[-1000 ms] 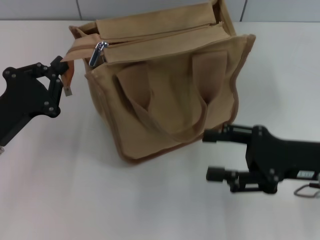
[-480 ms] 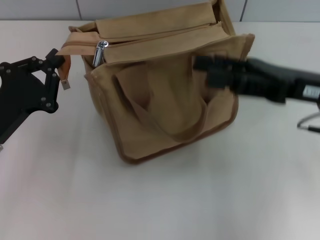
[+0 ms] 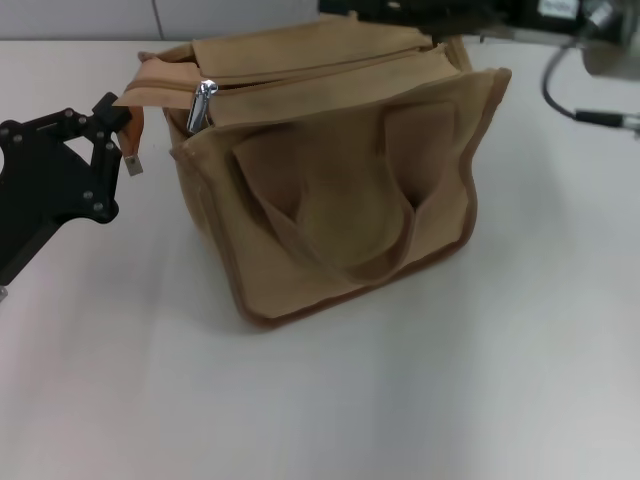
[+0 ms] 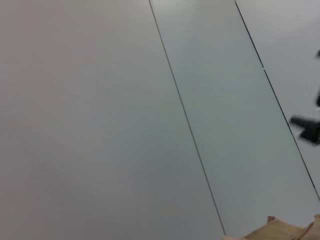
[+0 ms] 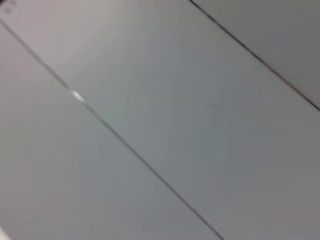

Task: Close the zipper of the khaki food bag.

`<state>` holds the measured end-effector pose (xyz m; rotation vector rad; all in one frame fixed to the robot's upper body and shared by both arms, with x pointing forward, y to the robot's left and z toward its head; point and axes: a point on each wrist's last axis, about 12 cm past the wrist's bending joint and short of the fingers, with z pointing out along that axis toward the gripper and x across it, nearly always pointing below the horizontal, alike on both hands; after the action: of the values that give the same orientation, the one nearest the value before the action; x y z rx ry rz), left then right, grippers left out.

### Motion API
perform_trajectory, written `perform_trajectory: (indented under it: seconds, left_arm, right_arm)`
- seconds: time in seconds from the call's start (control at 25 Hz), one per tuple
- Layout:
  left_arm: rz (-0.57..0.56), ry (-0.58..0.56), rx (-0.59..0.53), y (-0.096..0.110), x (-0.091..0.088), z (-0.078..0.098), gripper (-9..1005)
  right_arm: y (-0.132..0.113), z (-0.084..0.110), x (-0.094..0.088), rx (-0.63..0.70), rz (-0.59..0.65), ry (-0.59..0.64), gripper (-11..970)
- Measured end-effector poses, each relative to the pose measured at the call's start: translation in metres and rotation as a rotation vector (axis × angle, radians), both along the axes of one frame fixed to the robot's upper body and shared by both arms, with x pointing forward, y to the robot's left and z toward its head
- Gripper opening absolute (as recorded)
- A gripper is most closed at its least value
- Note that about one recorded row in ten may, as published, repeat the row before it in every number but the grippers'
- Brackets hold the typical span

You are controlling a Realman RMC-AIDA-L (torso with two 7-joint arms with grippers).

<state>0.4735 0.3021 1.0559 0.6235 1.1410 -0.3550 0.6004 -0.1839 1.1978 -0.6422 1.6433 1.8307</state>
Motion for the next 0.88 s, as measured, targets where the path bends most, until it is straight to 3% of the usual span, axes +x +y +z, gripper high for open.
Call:
perform_trajectory:
  seconds: [0.28,0.88]
  left_arm:
    - [0.011,-0.008,-0.015,0.000,-0.001,0.000,-1]
    - [0.000,-0.021,-0.029,-0.003,-0.002,0.002,-2]
  right_arm:
    - [0.031,0.004,0.021,-0.195,-0.005,0.071,759]
    - [0.069,0.002,0.026,-0.394,0.053,0.172,759]
